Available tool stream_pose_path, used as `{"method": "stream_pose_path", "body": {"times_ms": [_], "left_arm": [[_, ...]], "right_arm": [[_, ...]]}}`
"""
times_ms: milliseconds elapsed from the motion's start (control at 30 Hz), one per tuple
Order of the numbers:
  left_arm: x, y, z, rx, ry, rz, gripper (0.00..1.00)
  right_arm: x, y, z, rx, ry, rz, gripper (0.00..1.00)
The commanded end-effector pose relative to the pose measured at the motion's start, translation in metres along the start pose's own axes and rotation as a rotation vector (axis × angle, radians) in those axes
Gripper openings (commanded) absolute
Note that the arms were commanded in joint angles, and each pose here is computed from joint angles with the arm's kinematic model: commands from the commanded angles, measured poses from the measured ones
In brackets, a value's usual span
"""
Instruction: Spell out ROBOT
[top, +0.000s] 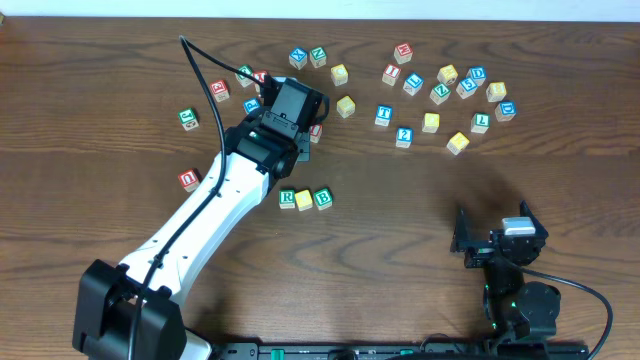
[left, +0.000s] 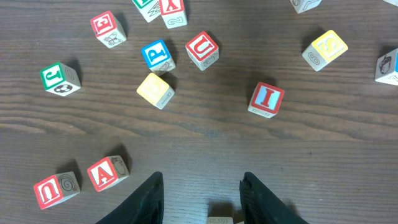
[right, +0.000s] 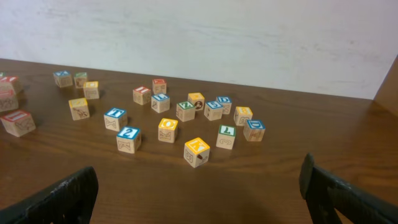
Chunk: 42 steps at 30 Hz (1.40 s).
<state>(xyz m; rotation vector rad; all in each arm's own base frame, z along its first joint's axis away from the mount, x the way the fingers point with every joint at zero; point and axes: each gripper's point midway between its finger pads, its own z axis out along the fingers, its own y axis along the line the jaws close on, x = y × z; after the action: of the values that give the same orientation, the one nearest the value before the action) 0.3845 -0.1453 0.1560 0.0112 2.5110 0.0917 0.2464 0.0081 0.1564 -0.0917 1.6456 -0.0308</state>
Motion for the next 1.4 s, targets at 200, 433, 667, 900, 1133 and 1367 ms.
{"method": "stream_pose_path", "body": {"times_ms": [200,433,667,900,1133,1367], "left_arm": [[-0.018,0.004,-0.018,0.009,-0.063,0.005,0.39],[-0.015,0.008,-0.013,0.119,-0.031,0.003,0.39],[-0.007,0.034,-0.005,0.168,-0.001,-0.066,0.39],[0.004,0.042,-0.010,0.158,0.010,-0.029,0.39],[0.004,0.043,-0.008,0.154,0.007,-0.030,0.38],[0.005,0.043,-0.008,0.153,0.010,-0.029,0.39]], "right_arm": [[-0.002,-0.001,0.000,0.001,-0.008,0.013,0.99],[-0.022,0.004,-0.001,-0.032,-0.091,0.010,0.99],[-0.038,0.023,-0.005,-0.143,-0.159,0.010,0.99],[-0.058,0.016,-0.011,-0.115,-0.154,0.043,0.99],[-0.105,-0.005,-0.014,-0.017,-0.045,-0.040,0.99],[-0.152,-0.009,0.036,-0.032,0.118,-0.022,0.99]]}}
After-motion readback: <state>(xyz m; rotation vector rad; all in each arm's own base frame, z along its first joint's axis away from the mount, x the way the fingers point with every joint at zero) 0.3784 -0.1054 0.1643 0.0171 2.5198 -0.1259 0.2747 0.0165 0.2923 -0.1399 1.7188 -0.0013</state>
